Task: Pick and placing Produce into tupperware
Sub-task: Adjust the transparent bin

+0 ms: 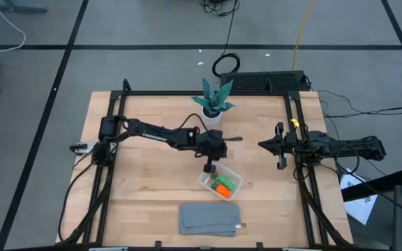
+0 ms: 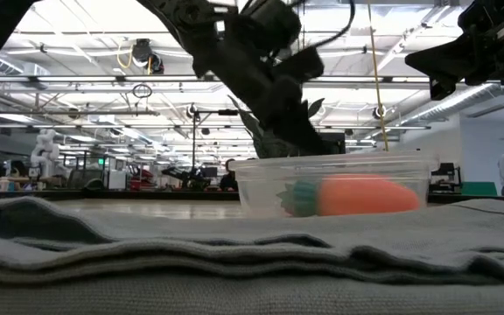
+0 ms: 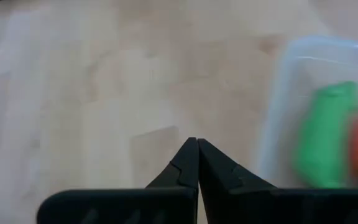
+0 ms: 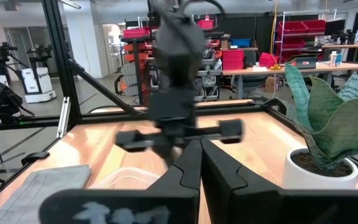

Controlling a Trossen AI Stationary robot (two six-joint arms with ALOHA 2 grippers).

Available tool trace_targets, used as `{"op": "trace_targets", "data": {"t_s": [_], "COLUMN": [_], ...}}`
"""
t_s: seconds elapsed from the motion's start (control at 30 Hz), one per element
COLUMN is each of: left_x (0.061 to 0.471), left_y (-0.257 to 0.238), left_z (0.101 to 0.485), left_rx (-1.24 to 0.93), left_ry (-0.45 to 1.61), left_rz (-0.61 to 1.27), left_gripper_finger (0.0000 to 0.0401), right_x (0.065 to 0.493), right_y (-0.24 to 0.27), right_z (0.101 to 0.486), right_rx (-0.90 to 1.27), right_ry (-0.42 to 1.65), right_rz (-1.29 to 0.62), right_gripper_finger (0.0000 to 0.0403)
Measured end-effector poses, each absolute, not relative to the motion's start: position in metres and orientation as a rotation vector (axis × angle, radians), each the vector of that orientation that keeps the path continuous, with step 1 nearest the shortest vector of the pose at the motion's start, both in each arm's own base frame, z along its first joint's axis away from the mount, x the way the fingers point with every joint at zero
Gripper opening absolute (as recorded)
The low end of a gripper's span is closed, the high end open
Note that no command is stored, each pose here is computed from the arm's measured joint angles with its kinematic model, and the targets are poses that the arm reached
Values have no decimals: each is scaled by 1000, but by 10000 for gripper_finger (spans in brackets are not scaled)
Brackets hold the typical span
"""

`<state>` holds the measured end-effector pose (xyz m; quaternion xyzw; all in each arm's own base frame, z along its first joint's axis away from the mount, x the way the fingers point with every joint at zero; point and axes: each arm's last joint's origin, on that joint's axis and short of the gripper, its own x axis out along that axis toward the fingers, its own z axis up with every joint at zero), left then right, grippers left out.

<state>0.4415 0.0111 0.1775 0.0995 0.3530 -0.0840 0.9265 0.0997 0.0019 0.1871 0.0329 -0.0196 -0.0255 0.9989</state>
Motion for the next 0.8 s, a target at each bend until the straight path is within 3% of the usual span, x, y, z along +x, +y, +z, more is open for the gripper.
{"op": "trace_targets", "data": {"t_s": [0.27, 0.8], "left_x": [440, 464], "left_y": [-31, -51], "left_z": [189, 190], "left_rx": [238, 222], "left_ry": [646, 600], "left_rz": [-350, -352], "left_gripper_finger": [1, 0], "right_x": [100, 102], "right_y": [2, 2], "right_z": [187, 188], "right_rx": [62, 69], "right_ry": [-37, -41], "right_rz": [-53, -54], "right_gripper_finger": [0, 0]}}
